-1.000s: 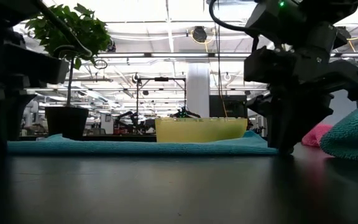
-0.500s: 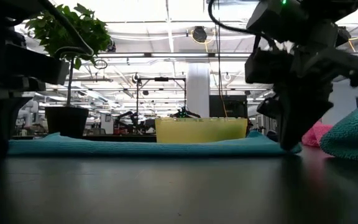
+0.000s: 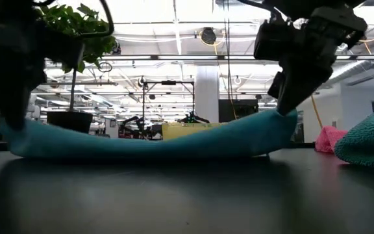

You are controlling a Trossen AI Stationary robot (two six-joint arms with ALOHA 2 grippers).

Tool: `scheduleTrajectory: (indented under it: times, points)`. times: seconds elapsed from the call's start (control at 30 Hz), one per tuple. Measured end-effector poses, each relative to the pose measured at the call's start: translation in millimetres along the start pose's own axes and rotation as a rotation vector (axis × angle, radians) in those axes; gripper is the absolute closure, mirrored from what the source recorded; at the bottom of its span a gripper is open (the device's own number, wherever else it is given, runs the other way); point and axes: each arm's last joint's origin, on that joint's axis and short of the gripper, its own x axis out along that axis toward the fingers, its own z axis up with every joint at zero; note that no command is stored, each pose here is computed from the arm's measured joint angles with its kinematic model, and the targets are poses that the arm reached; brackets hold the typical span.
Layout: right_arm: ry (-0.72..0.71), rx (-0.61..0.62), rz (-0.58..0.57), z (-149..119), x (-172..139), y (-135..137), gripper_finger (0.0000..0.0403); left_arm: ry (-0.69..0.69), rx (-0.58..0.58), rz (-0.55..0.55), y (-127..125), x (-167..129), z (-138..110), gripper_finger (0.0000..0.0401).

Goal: Fold microfiber towels
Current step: Fold the left blue microfiber cloth

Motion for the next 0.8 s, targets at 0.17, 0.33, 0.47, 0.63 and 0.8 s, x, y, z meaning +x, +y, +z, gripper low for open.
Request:
scheduleTrajectory:
  times: [0.17,0.33,0.47,0.63,0.8]
  points:
    - [-0.005,0.039,-0.019,2.1,-8.6,-7.1,0.0402,0.017,-0.115,0.040,17.3,-7.0,6.7,0.0399]
    - [-0.002,0.074,-0.044,3.4,-13.5,-15.7,0.0403,0.042,-0.178,0.081,29.1,-6.4,13.2,0.0399]
    - [-0.013,0.082,-0.061,6.1,-15.0,-23.7,0.0403,0.034,-0.192,0.089,36.0,-5.5,20.5,0.0398]
    - [-0.028,0.101,-0.084,9.3,-17.0,-33.2,0.0403,0.002,-0.206,0.120,46.2,-4.6,30.1,0.0398]
    - [-0.014,0.109,-0.105,8.9,-18.5,-40.2,0.0403,0.005,-0.225,0.127,55.0,-2.6,36.3,0.0393]
